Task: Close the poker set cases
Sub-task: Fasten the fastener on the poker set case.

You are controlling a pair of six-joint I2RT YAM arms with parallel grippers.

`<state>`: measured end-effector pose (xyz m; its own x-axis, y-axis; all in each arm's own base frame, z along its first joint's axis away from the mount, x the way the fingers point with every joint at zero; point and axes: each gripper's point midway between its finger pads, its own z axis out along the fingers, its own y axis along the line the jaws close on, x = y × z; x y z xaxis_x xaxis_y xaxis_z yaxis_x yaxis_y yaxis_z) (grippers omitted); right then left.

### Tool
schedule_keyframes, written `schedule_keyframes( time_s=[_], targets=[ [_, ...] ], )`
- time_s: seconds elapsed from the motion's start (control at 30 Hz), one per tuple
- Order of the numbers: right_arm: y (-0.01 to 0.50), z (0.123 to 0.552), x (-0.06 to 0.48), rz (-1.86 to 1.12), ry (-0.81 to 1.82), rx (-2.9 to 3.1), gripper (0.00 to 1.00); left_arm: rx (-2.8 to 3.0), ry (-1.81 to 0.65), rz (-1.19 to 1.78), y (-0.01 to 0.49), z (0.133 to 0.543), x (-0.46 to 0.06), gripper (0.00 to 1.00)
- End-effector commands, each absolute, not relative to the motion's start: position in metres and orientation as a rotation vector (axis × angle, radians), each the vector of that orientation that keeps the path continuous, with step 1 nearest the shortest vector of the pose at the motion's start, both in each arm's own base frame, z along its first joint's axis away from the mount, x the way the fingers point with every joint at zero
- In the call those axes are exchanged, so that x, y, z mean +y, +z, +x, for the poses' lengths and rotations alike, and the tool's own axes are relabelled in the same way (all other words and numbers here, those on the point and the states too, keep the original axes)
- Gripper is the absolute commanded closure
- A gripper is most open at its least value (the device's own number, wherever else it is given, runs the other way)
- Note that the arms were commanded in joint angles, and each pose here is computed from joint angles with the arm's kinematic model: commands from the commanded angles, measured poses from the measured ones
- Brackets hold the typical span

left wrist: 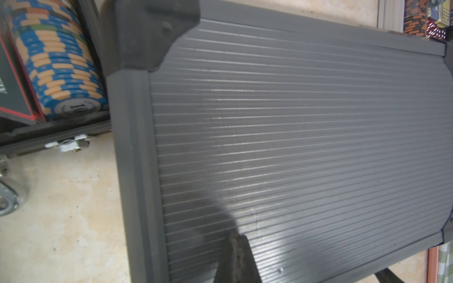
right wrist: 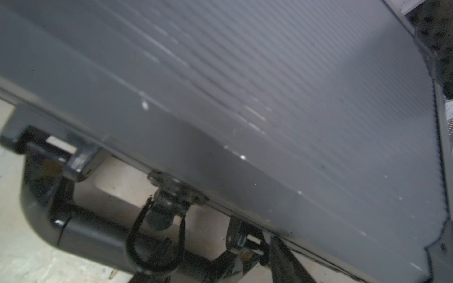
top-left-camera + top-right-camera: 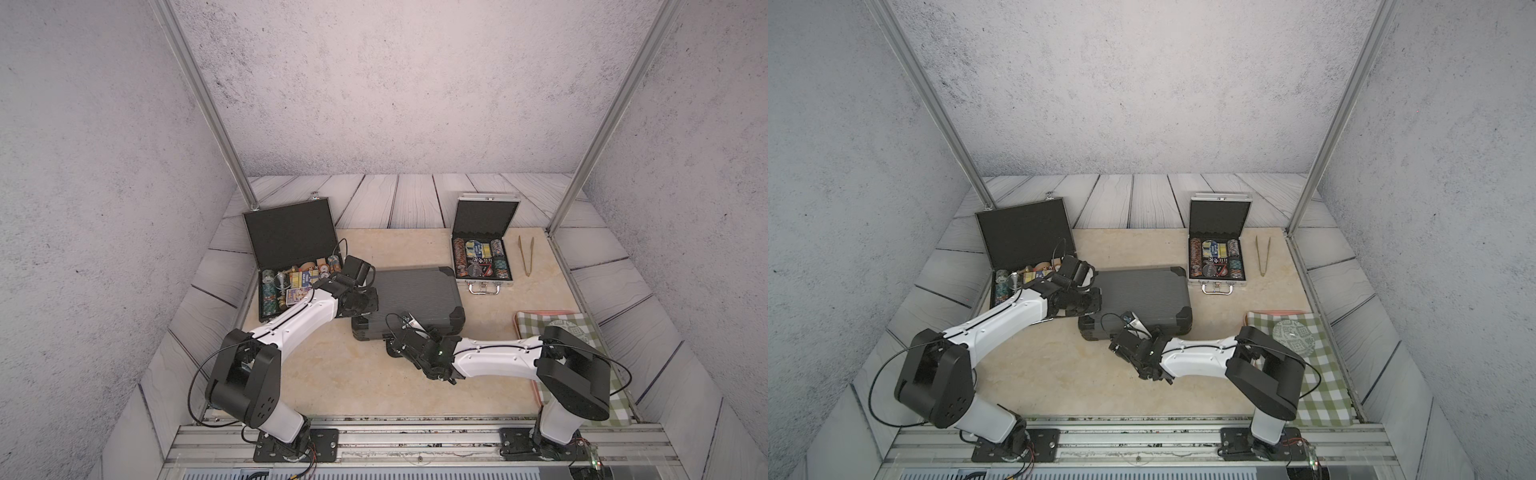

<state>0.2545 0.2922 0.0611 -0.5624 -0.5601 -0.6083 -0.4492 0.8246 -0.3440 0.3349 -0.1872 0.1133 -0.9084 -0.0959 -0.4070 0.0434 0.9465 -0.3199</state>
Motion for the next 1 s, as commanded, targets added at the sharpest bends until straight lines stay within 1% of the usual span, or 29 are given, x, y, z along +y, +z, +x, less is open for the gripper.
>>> schedule_keyframes(
  time_s=[0.0, 0.27, 0.53, 0.97],
  targets=[
    [0.085, 0.266, 0.294, -0.661, -0.159, 2.228, 0.37, 2.747, -0.364, -0.060, 0.099, 0.323, -0.169, 1.00],
    [0.089, 0.269, 0.304, -0.647, -0.105, 2.245, 0.37, 2.743, -0.364, -0.059, 0.101, 0.323, -0.168, 1.00],
    [0.102, 0.284, 0.301, -0.488, 0.018, 2.297, 0.39, 2.743, -0.365, -0.058, 0.101, 0.323, -0.167, 1.00],
    [0.102, 0.303, 0.299, -0.337, 0.097, 2.376, 0.43, 2.754, -0.378, -0.064, 0.093, 0.321, -0.168, 1.00]
  ],
)
